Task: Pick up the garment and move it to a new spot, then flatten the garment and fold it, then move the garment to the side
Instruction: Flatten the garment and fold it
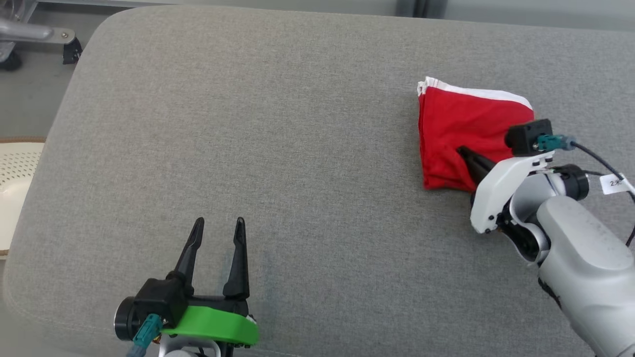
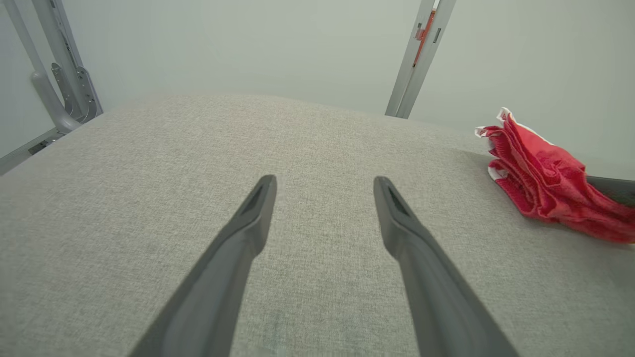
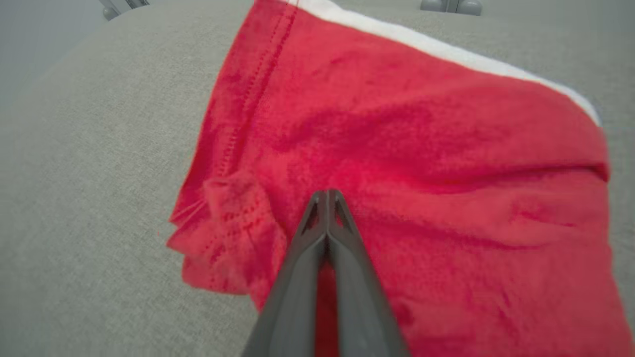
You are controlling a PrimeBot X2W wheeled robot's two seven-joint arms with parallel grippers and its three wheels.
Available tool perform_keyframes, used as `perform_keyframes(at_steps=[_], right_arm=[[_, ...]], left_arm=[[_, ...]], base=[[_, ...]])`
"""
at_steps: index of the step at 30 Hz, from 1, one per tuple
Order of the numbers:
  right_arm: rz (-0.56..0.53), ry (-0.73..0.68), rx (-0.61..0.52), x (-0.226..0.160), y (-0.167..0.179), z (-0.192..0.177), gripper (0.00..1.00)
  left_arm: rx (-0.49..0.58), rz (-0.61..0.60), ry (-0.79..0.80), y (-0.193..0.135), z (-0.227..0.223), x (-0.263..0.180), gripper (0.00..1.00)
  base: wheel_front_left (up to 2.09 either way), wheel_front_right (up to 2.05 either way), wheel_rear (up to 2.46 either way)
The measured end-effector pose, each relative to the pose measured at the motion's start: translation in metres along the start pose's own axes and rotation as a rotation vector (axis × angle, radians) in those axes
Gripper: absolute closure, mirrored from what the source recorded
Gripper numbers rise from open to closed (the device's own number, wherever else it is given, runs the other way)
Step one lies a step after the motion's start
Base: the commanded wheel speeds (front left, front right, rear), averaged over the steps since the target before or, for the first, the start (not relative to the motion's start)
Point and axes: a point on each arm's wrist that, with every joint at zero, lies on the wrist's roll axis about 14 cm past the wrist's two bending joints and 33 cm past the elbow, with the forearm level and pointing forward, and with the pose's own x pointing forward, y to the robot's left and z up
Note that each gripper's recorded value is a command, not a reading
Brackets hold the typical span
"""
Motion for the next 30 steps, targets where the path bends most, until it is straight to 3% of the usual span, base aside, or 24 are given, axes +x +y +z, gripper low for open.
perform_keyframes(at_steps=[7,15,22,26,30], right_arm=[[0.093,0.062,0.012,-0.008,0.035,-0.025,1.00],[0.121,0.011,0.005,-0.023,0.046,-0.017,1.00],[0.142,0.042,0.005,-0.037,0.060,-0.033,1.00],[0.149,-0.028,0.022,-0.046,0.068,-0.024,1.00],[0.086,-0.158,0.000,-0.063,0.049,-0.002,1.00]], left_arm=[[-0.004,0.002,-0.009,-0.001,0.003,-0.002,0.00],[-0.013,-0.036,-0.014,-0.014,0.004,-0.001,0.00],[-0.017,-0.050,-0.019,-0.018,0.005,-0.005,0.00],[-0.016,-0.052,-0.022,-0.019,0.005,-0.011,0.00],[-0.006,-0.043,-0.036,-0.015,0.009,-0.018,0.00]], base=[[0.00,0.00,0.00],[0.00,0.00,0.00],[0.00,0.00,0.00],[0.00,0.00,0.00],[0.00,0.00,0.00]])
